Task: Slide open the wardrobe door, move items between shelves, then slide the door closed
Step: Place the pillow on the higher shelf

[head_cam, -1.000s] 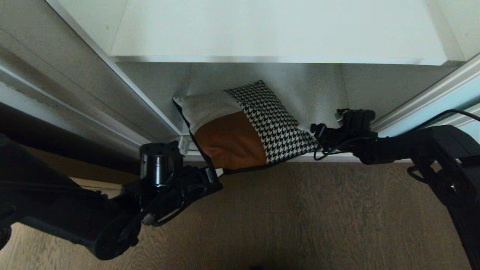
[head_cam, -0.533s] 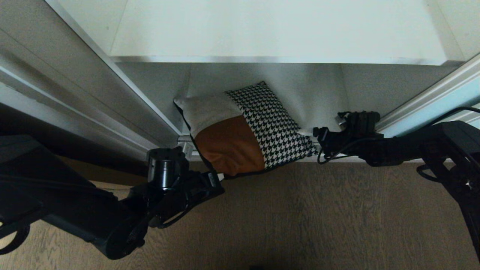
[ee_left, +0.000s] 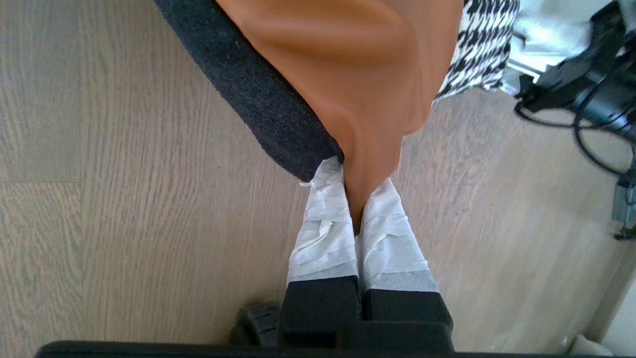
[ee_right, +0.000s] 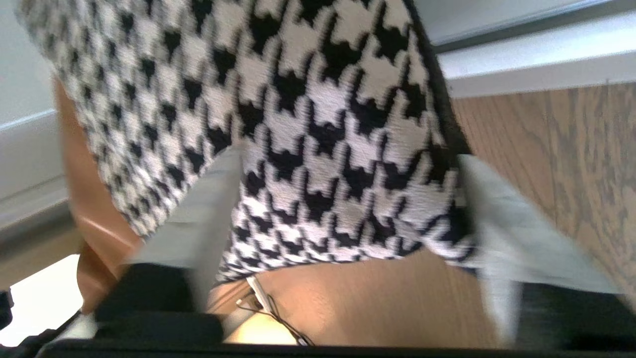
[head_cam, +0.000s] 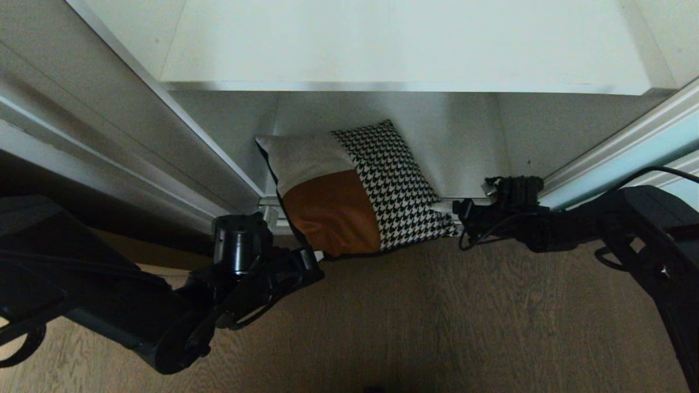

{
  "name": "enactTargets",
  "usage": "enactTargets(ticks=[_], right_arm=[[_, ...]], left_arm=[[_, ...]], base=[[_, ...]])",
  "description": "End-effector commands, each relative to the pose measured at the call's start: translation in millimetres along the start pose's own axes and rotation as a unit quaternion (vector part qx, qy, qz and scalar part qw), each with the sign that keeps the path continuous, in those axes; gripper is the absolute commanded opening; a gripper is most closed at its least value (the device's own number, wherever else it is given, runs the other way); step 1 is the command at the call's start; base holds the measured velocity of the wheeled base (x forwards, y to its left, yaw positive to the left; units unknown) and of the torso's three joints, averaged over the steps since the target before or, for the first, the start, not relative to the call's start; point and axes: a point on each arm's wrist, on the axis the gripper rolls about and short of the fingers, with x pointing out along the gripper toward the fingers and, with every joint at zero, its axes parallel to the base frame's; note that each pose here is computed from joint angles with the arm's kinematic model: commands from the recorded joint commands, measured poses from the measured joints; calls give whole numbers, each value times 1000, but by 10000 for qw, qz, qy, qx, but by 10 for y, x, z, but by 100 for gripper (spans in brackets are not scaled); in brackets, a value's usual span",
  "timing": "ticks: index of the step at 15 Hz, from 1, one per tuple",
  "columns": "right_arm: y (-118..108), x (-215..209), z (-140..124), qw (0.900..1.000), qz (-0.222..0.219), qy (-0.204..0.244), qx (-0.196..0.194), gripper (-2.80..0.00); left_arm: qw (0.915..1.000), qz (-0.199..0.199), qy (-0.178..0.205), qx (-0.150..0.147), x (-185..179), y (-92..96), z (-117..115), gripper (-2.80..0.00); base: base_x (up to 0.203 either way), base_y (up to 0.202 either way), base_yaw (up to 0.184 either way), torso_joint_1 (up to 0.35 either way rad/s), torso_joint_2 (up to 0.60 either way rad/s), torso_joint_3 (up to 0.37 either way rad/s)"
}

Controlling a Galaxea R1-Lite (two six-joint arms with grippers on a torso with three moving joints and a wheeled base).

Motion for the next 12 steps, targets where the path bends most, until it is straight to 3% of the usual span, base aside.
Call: enactTargets(ticks=[1, 9, 12], right_arm=[[-29, 76, -86, 9999, 9, 121, 7, -280], [-52, 77, -100, 9999, 10, 144, 62, -280], [39, 7, -28, 10000, 49, 56, 8, -280]], left_arm=[[10000, 4, -22, -20, 1, 8, 6, -280], [9999, 65, 42, -88, 42, 49, -37, -280], [9998, 142, -30, -116, 55, 97, 9, -280]], base=[[0, 0, 0, 0, 0, 0], [0, 0, 0, 0, 0, 0], [0, 0, 0, 0, 0, 0]])
